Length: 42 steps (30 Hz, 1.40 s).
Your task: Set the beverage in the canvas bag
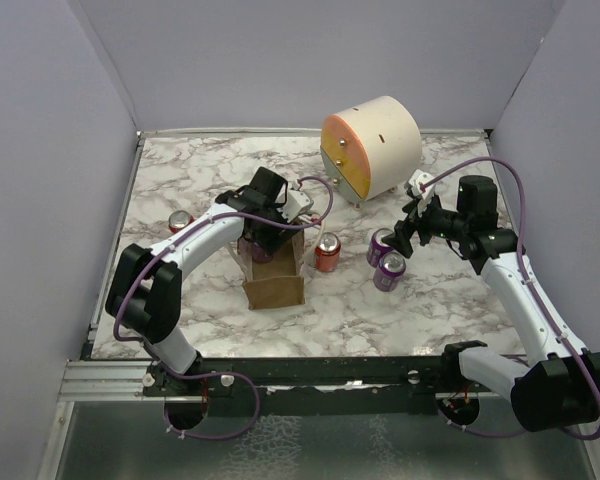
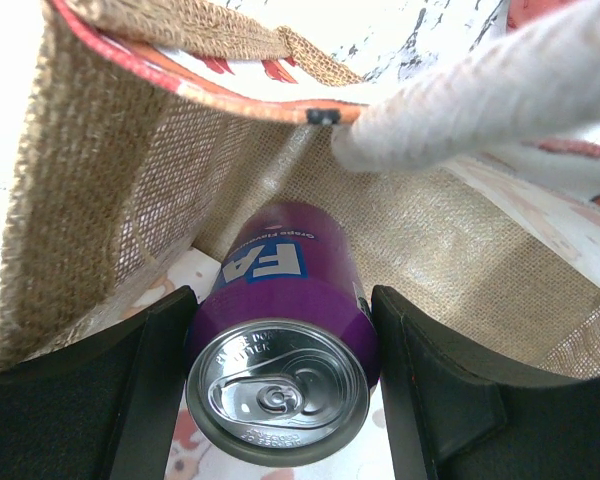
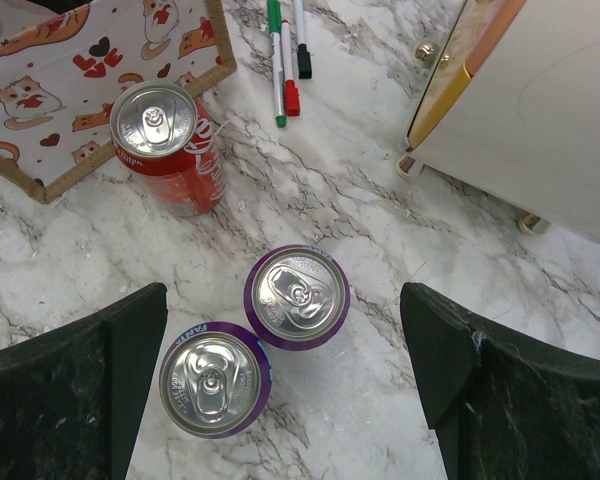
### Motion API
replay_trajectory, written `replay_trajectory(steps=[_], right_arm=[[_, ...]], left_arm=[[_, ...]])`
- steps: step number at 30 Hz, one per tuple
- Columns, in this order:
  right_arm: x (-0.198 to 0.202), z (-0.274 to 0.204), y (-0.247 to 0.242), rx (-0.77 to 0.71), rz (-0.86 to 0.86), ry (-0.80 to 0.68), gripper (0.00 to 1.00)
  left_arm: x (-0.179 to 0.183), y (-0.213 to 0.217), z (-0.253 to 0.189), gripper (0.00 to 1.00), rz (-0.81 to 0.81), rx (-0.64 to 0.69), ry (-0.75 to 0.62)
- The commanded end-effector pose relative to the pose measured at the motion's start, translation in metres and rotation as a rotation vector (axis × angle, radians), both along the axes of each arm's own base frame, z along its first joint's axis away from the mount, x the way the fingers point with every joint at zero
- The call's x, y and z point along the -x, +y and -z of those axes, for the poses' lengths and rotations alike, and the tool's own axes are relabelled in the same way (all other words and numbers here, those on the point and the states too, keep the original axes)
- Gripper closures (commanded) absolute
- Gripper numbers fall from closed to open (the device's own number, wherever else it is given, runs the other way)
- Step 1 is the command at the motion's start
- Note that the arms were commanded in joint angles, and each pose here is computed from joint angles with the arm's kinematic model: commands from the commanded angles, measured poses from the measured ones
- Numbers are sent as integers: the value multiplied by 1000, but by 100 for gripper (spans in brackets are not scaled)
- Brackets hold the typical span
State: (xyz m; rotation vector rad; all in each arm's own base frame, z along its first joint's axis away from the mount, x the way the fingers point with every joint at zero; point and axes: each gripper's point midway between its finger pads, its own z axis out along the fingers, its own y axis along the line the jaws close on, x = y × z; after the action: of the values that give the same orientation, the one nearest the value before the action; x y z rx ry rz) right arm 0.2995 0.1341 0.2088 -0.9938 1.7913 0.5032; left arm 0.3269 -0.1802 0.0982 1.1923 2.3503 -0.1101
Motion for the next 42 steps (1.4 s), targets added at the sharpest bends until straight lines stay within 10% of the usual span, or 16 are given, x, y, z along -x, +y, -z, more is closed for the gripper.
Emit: replay_trajectory(steps=[1,15,42], right_arm=[[-2,-1,0,9,-1,-26,1],[-3,0,0,10,-1,-23,1],[-3,1,0,7,0,-21,1]], left_arm=[[-15,4,-10,39,-37,-13,-53],[-20,5,-18,18,-57,-13,-76],[-22,0,-148,11,-62,196,-289]])
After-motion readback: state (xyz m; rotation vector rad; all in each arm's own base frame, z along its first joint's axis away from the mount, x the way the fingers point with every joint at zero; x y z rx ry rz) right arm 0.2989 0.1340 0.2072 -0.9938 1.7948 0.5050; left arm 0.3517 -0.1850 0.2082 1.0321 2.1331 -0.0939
